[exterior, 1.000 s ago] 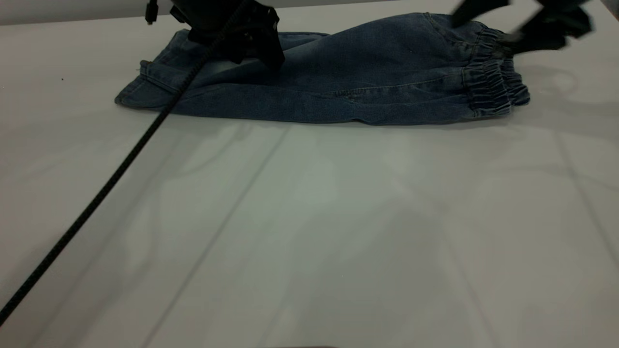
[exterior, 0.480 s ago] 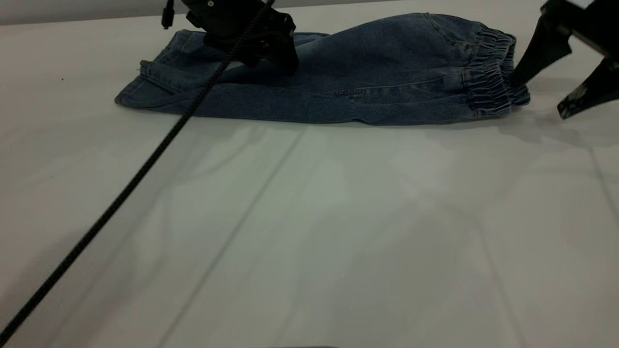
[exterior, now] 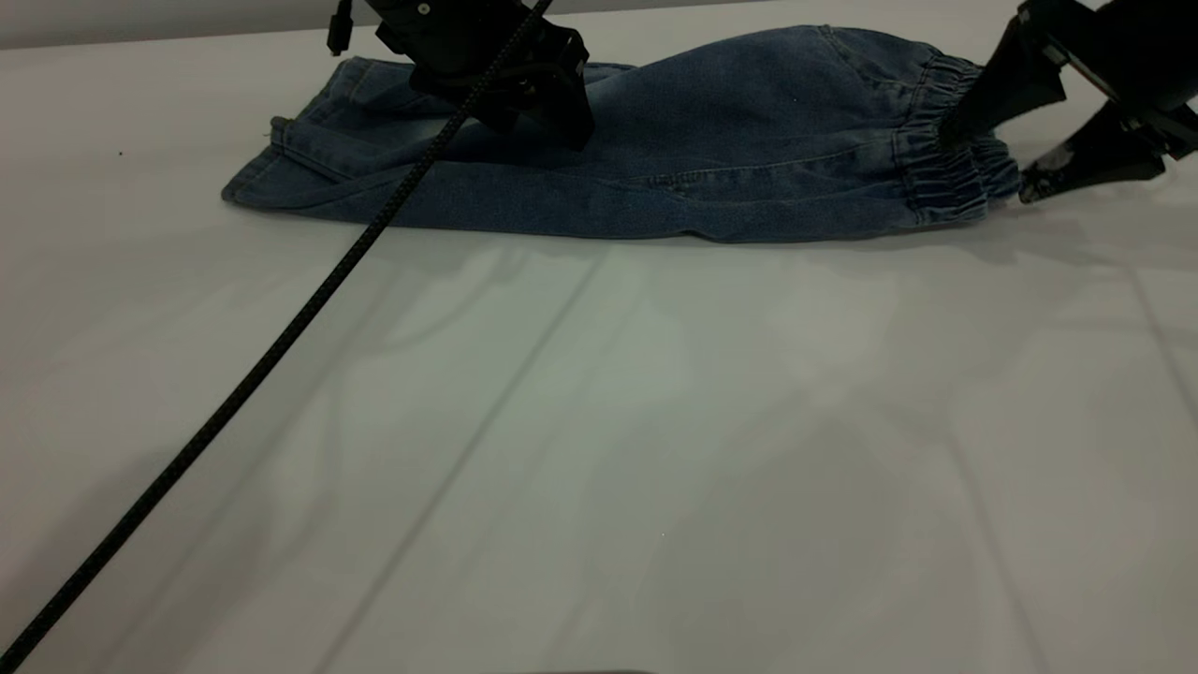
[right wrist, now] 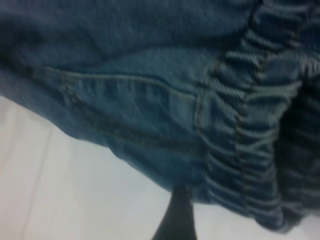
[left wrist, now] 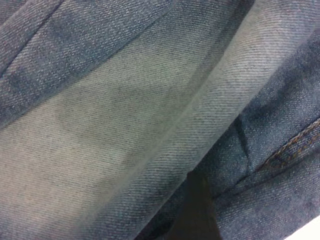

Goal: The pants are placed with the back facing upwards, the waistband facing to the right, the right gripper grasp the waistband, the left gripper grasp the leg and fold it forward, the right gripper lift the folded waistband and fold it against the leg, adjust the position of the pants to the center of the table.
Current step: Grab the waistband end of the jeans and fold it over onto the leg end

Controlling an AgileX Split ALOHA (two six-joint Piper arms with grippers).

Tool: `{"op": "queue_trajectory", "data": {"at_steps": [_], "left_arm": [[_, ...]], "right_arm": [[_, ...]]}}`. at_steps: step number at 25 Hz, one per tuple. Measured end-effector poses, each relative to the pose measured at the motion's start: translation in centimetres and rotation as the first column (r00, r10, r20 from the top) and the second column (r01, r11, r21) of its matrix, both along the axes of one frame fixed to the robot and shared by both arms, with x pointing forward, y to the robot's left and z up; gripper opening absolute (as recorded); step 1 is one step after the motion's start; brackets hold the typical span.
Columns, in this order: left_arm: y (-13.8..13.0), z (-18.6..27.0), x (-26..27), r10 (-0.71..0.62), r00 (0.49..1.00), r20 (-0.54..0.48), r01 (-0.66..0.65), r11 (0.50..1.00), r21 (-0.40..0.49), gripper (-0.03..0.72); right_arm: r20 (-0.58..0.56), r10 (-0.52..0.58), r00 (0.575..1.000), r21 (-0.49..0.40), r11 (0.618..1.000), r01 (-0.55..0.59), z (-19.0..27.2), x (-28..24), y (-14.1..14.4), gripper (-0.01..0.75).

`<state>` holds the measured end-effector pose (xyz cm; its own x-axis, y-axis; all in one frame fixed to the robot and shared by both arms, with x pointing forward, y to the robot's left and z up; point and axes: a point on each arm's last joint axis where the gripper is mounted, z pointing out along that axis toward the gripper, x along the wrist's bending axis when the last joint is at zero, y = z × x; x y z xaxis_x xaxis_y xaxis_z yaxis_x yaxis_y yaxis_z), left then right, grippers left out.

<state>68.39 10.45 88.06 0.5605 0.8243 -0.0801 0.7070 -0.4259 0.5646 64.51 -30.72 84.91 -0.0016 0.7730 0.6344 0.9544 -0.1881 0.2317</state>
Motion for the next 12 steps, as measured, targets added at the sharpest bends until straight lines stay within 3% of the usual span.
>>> {"op": "queue_trajectory", "data": {"at_steps": [12], "left_arm": [[-0.1, 0.2, 0.2, 0.031, 0.999, 0.012, -0.030, 0.999, -0.030, 0.548]], "right_arm": [[0.015, 0.012, 1.000, -0.037, 0.999, -0.011, -1.4, 0.2, 0.2, 0.590]]}}
